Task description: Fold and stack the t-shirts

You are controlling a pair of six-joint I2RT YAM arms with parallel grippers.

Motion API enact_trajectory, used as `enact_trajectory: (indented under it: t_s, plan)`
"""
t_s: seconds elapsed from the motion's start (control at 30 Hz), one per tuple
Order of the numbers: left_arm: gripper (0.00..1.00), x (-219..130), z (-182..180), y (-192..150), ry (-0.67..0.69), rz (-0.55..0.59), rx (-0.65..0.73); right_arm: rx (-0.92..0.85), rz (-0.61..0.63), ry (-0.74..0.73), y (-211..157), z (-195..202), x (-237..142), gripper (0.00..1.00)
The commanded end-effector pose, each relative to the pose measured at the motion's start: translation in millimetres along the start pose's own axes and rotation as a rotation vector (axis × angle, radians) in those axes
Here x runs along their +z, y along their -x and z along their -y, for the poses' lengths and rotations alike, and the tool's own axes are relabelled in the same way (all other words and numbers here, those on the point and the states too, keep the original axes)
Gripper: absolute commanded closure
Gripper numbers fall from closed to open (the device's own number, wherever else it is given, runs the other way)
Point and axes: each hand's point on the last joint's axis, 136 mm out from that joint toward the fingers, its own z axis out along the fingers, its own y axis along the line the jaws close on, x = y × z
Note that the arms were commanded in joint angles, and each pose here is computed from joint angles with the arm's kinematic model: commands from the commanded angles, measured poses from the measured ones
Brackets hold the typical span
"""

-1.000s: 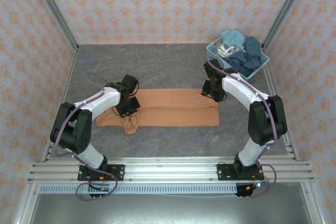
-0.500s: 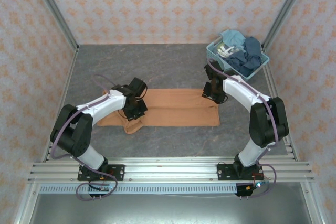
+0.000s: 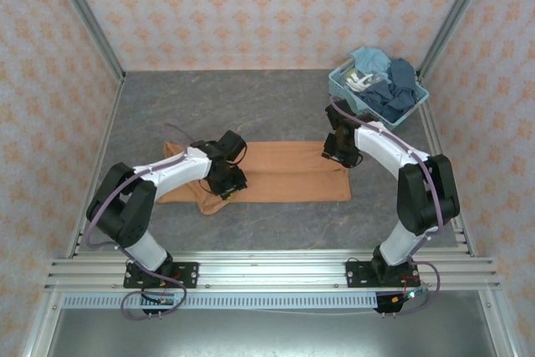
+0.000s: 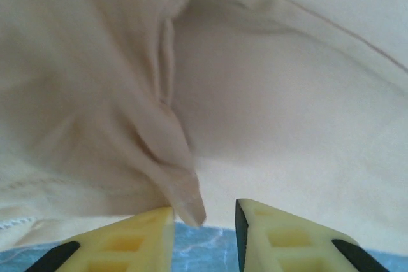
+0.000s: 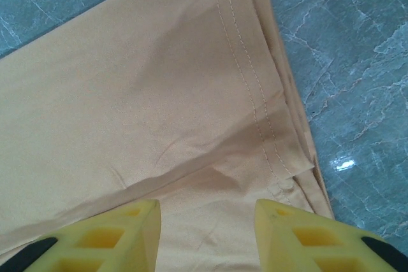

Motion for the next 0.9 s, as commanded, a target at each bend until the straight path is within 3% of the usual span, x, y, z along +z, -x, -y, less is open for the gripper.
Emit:
enact_trajectory:
  t_s: [0.0,0.07,0.17,0.23,0.37,0.77,0.87]
  plan:
    - [0.58,-23,-12,-5,0.005,0.037,-0.001,0.005,0.008,0.008,-3,1,-4,0.57]
    - [0.58,-36,-40,-4,0.086,0.085,-0.028,0.001,0.009,0.01,-2,0,-5,0.57]
    - [0.76,-46,-85,-9,0.17,0.122,-0.143,-0.002,0.007,0.02,-3,-2,-6,0.57]
    - [0.8,-42,-102,-12,0.155,0.125,-0.219,-0.007,0.003,0.045,-3,-7,-6,0.57]
    - [0.76,-30,-102,-9,0.091,0.115,-0.301,-0.034,-0.013,0.102,-9,-20,-5,0.57]
    - [0.68,-26,-102,9,0.12,0.172,-0.306,-0.054,-0.067,0.146,-28,-31,1,0.58]
    - [0.67,-23,-103,11,0.129,0.171,-0.307,-0.057,-0.115,0.26,-37,-50,2,0.57]
